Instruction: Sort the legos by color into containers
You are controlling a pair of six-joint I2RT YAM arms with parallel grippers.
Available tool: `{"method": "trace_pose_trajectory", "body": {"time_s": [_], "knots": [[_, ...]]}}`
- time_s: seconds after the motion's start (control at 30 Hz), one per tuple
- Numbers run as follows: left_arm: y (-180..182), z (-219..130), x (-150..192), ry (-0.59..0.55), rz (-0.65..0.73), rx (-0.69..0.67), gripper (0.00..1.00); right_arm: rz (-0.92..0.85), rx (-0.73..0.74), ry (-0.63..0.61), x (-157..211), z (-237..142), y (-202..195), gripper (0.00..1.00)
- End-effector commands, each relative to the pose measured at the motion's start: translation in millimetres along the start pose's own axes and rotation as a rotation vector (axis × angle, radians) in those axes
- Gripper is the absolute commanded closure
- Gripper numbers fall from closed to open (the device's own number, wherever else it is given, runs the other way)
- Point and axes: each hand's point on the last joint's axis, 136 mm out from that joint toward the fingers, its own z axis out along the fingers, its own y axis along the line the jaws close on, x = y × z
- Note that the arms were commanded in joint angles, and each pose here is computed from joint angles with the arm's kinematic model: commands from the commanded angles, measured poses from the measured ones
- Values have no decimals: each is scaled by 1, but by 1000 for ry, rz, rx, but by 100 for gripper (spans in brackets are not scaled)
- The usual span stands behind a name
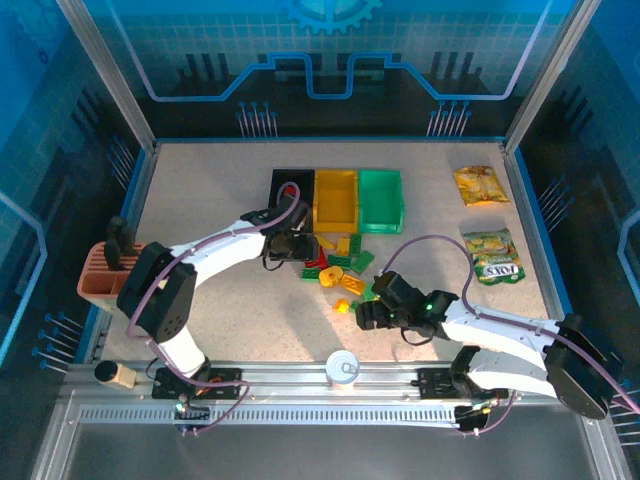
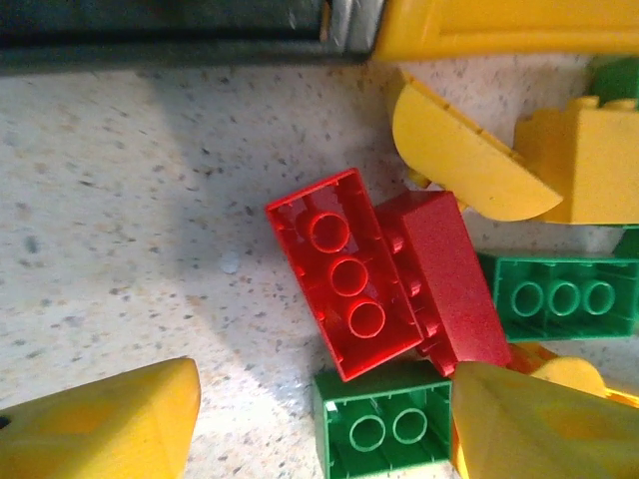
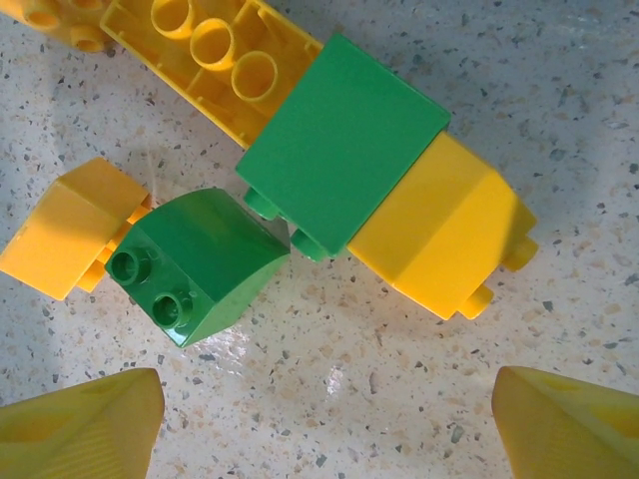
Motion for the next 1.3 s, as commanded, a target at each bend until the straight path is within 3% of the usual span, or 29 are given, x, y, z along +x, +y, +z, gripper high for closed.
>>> {"method": "trace_pose_trajectory", "body": {"time_s": [0.0, 0.83, 1.27], "knots": [[-6, 12, 1, 15, -14, -3, 32, 6, -21, -19, -7, -4, 7, 14], [0, 53, 4, 90, 10, -106, 36, 6, -1, -37, -4, -8, -3, 13], [15, 24, 7, 24, 10, -139, 62, -3, -6, -38, -11, -9, 1, 13]]}}
